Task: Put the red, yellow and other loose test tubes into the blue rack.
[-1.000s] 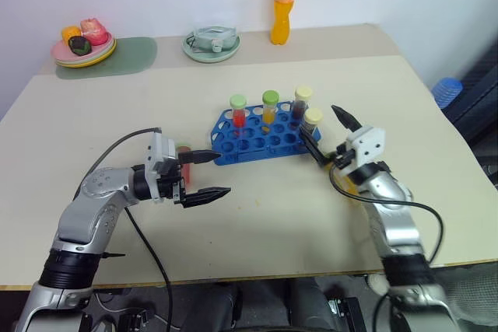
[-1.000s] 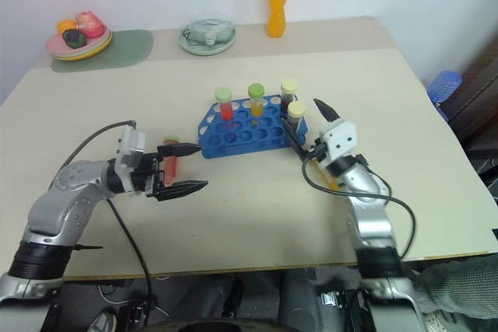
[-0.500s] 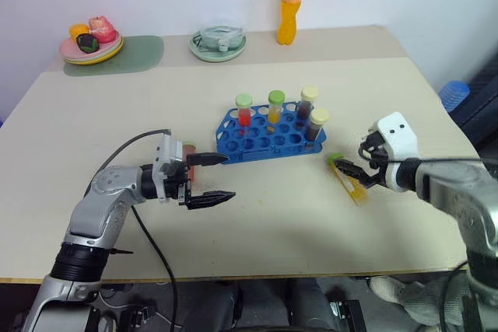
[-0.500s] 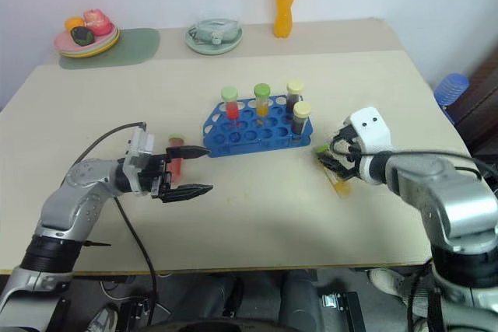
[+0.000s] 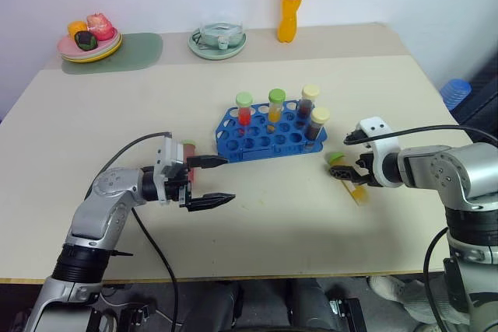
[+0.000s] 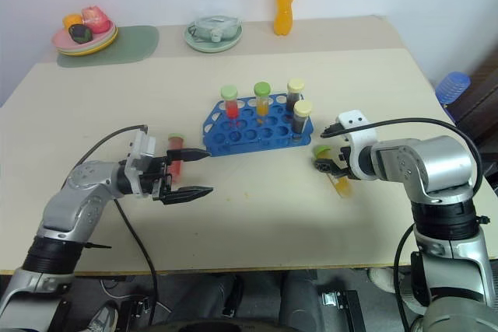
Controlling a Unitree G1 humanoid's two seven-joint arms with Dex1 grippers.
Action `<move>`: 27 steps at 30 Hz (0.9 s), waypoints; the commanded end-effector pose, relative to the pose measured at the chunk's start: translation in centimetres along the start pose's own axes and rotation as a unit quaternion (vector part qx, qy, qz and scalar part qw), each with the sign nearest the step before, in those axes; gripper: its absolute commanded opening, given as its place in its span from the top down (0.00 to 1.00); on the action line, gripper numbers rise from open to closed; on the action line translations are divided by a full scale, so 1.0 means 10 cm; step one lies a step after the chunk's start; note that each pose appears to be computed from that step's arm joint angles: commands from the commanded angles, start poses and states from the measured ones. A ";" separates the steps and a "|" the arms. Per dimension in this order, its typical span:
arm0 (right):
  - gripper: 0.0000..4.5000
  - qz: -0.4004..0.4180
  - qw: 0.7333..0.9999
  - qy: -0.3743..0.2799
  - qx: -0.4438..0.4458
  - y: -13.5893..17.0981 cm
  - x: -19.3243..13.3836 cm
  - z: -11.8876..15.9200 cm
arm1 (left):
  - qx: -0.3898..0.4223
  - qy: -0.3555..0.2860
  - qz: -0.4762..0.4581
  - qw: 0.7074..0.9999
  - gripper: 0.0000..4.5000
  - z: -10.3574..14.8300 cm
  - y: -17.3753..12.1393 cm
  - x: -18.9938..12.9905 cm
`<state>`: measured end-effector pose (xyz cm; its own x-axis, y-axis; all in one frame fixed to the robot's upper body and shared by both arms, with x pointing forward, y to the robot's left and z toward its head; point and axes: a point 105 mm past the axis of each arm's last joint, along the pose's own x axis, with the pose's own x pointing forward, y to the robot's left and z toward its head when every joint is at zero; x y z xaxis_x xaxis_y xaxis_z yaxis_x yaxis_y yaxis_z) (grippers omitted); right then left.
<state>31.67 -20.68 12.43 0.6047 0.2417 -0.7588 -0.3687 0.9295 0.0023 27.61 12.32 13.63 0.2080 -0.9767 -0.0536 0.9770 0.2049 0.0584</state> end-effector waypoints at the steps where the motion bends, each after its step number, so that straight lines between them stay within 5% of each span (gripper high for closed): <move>1: 0.23 0.000 1.000 0.001 -0.013 0.00 0.05 0.01 | 0.019 -0.008 0.000 1.000 0.00 0.08 -0.04 0.00; 6: 0.77 -0.008 0.999 0.006 -0.035 -0.02 0.11 -0.05 | 0.018 -0.008 0.006 1.000 0.00 0.08 -0.06 -0.02; 12: 0.77 0.001 0.995 -0.037 -0.097 -0.01 0.01 0.07 | 0.017 -0.007 0.010 1.000 0.00 0.07 -0.06 -0.03; 16: 0.77 0.088 0.973 -0.112 -0.180 0.25 -0.23 0.19 | 0.017 -0.008 0.012 1.000 0.00 0.07 -0.05 -0.04; 21: 0.77 0.259 0.905 -0.245 -0.233 0.83 -0.46 0.27 | 0.015 -0.007 0.008 1.000 0.00 0.06 -0.07 -0.02; 27: 0.77 0.243 0.844 -0.427 -0.214 1.06 -0.43 0.76 | 0.016 -0.019 0.031 0.999 0.00 0.04 0.00 -0.04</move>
<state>29.60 -10.08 18.69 0.4904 0.8666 -0.0920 -0.8699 0.4803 -0.1121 27.20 12.45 13.40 0.2396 -0.9698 -0.0446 0.9696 0.2367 0.0618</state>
